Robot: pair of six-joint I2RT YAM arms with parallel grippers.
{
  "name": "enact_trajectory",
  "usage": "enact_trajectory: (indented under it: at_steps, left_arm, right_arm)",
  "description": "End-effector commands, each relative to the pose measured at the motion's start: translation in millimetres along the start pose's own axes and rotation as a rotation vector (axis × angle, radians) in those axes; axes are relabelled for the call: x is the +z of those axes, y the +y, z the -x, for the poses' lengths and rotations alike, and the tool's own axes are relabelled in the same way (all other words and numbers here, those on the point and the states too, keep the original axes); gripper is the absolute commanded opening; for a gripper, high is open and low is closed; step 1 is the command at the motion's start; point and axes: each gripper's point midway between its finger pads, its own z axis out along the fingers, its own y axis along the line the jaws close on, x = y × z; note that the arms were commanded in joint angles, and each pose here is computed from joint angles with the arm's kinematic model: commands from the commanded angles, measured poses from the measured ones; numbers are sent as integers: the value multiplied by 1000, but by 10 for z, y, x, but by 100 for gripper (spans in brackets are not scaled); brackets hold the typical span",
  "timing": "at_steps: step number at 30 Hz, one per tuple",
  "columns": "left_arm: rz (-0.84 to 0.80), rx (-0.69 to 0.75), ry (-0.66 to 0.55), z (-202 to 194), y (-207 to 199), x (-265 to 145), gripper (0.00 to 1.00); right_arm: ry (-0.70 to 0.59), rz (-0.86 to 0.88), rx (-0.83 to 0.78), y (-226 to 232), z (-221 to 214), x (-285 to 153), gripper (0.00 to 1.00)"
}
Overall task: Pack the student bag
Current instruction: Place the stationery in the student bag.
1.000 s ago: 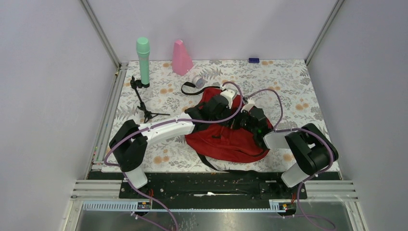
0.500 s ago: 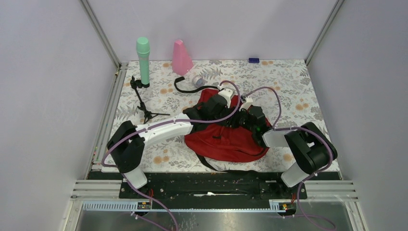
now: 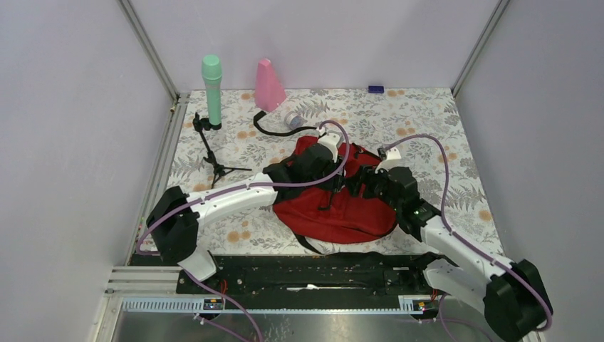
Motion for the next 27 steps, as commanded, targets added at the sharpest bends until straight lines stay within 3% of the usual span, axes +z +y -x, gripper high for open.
enact_trajectory:
  at_steps: [1,5,8,16,27]
  left_arm:
    - [20,2,-65,230,6,-204,53]
    - [79,10,-108,406,120,-333,76]
    - [140,-12,-123,575,293,-379,85]
    - [258,-127,-239,1334,787,-241,93]
    - [482,-175,-174,1780,1782,869,98]
  right_arm:
    - [-18,-97,-45,-119,129,-188,73]
    - [-16,-116,-21,-138,162,-206,71]
    - [-23,-160,24,-222,172,-204,71]
    - [-51,-255,48,-445,234,-300,74]
    - [-64,-226,76,-399,249,-339,76]
